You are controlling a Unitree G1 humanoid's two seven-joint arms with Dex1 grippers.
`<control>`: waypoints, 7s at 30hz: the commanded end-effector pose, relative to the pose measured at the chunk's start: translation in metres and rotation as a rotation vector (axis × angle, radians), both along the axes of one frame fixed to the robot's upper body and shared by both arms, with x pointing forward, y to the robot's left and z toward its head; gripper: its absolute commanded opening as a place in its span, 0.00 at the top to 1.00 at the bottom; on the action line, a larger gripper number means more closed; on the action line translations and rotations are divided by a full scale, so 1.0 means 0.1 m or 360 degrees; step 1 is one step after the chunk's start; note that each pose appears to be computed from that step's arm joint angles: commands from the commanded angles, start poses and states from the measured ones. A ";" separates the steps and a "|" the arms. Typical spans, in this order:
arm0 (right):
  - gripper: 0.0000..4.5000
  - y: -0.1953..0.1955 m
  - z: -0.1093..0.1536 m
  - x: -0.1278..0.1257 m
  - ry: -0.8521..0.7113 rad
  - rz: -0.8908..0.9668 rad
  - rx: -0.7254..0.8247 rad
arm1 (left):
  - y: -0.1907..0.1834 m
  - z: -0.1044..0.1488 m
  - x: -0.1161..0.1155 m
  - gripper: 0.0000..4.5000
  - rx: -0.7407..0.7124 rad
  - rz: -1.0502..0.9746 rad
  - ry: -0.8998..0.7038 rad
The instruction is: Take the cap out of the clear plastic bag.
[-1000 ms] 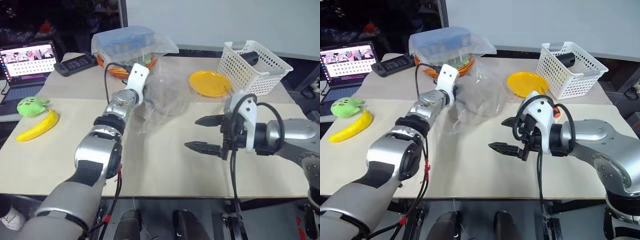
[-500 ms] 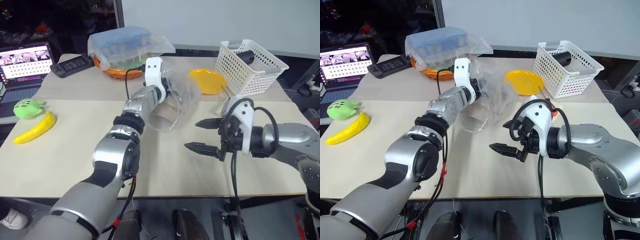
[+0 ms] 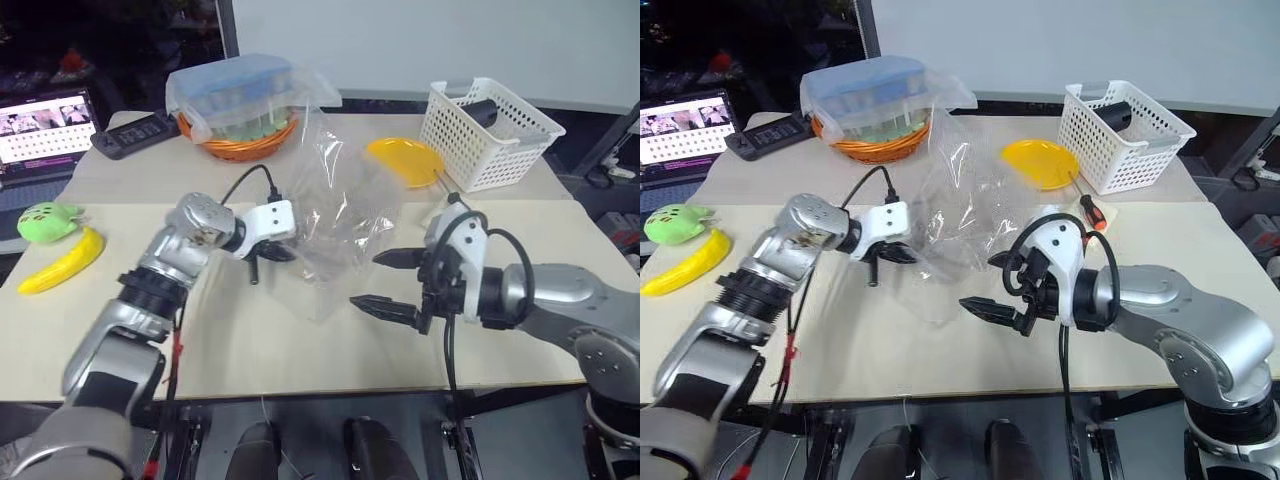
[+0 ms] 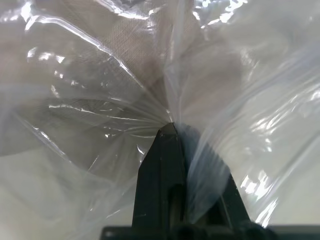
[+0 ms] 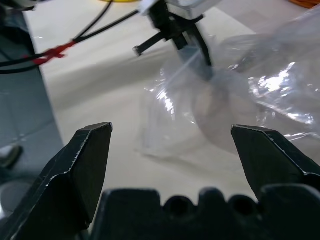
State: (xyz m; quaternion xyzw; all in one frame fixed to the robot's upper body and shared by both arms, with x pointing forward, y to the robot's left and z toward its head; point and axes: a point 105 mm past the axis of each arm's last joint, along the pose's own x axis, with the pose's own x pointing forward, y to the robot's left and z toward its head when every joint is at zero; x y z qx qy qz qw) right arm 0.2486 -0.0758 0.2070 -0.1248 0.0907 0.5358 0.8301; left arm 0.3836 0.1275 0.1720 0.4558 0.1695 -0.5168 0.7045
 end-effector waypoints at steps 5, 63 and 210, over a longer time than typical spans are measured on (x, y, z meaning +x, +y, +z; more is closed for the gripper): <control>0.00 0.20 -0.01 -0.14 0.0001 0.0147 0.0049 | 0.00 0.21 0.04 0.99 -0.0020 -0.0058 -0.0110; 0.00 0.04 -0.07 0.04 -0.0039 0.0034 -0.0043 | 0.00 -0.56 -0.19 0.02 0.0247 -0.0717 -0.0715; 0.00 1.18 -0.47 1.34 0.1548 -0.0773 0.1460 | -0.61 0.89 -0.13 0.98 -0.0751 0.0260 -0.0594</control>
